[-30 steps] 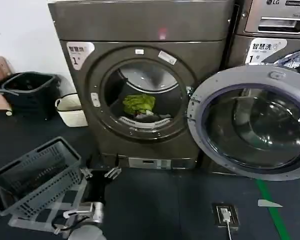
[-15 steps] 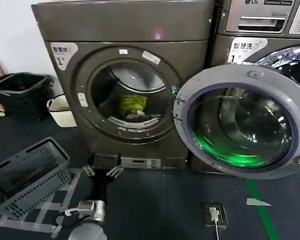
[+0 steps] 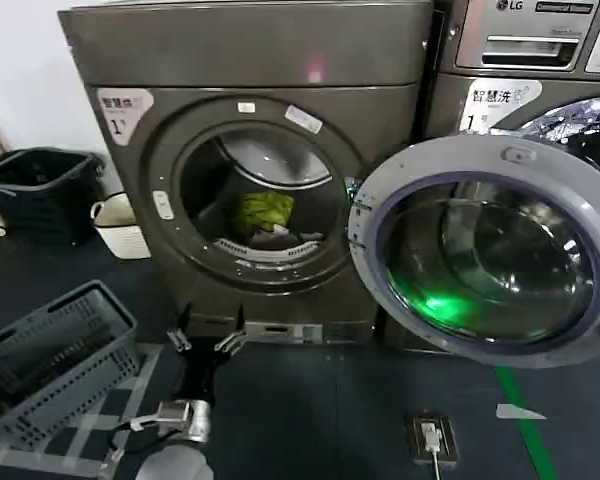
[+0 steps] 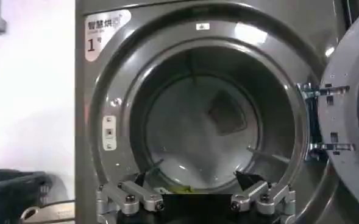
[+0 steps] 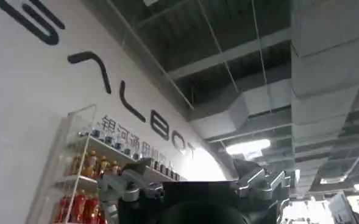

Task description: Grasp the clothes from the dryer.

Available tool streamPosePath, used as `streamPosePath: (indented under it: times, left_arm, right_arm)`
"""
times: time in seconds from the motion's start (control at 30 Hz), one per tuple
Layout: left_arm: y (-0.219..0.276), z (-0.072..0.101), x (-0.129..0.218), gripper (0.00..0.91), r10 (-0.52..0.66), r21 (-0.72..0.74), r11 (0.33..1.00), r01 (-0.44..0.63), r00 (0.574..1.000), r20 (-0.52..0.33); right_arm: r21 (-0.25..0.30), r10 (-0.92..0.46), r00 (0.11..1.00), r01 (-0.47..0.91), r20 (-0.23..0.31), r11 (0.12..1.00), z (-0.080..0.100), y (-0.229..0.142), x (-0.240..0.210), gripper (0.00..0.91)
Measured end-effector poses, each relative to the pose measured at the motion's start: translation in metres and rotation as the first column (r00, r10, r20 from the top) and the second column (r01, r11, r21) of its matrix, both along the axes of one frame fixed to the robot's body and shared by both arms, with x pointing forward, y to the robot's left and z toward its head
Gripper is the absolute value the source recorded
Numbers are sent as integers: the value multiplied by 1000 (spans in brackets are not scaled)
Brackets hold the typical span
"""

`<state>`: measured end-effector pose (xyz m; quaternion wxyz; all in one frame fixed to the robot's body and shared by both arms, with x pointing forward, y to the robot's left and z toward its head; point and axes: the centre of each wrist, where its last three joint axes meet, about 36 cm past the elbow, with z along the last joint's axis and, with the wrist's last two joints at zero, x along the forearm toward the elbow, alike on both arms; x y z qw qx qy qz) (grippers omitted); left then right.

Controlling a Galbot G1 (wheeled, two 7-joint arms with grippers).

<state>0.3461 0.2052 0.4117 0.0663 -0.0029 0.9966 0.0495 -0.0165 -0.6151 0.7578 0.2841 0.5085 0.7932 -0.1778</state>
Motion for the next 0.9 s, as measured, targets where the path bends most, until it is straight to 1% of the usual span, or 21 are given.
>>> streamPosePath:
  times: [0.23,0.9]
  left_arm:
    - [1,2,0,907,-6,3,1000,6,1000,3]
    - [4,3,4,907,-4,1,1000,4,1000,9]
  right_arm:
    - [-11,11,1000,-11,7,1000,2,2,-1,907]
    - [-19,13,1000,-13,16,1000,4,3,-5,907]
